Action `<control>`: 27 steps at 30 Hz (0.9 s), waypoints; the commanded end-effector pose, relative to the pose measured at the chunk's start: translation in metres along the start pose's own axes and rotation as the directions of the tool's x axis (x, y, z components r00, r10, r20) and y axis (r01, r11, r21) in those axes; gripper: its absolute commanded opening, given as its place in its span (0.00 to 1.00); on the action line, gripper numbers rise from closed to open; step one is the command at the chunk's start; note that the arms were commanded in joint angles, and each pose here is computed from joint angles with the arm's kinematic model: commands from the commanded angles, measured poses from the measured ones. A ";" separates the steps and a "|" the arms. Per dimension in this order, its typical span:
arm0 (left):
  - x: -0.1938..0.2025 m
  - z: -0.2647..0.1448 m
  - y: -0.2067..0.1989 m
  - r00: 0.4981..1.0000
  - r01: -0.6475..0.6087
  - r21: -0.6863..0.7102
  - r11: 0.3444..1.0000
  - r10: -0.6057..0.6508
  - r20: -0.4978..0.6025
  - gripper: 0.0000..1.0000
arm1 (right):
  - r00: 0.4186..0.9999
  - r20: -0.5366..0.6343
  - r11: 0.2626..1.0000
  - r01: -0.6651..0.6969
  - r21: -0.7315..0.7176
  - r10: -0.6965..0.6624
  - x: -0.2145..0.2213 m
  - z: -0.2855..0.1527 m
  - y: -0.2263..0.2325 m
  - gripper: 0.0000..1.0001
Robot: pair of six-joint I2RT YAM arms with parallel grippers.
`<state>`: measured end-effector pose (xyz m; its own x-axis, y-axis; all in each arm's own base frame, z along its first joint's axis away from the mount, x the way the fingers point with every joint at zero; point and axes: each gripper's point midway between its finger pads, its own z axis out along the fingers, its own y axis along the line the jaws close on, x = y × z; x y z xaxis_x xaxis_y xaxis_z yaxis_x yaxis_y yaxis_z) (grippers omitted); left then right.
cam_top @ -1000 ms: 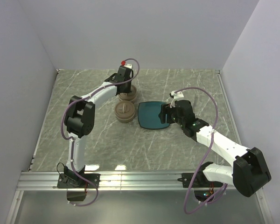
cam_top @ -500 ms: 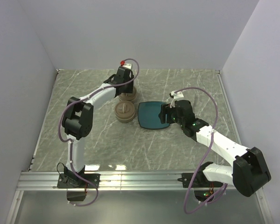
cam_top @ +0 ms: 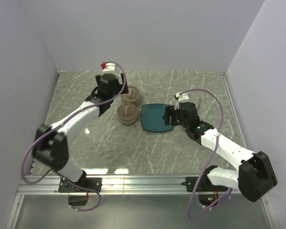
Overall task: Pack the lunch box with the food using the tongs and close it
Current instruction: Put the lid back on the lunch box
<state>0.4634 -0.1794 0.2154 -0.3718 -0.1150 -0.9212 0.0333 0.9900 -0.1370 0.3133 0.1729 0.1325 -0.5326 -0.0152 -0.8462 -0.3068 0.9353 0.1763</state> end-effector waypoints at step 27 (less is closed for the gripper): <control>0.014 -0.188 0.124 0.842 0.377 -0.063 0.924 -0.314 0.438 0.99 | 0.804 0.581 0.958 -0.250 0.142 0.124 -0.091 -0.122 -0.056 0.82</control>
<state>0.2840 -0.0403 0.2633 0.1127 -0.4526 -0.8846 -0.1515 0.8720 -0.4654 0.2815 0.0884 0.2521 -0.0627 0.2781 -0.9585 -0.0828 0.9556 0.2827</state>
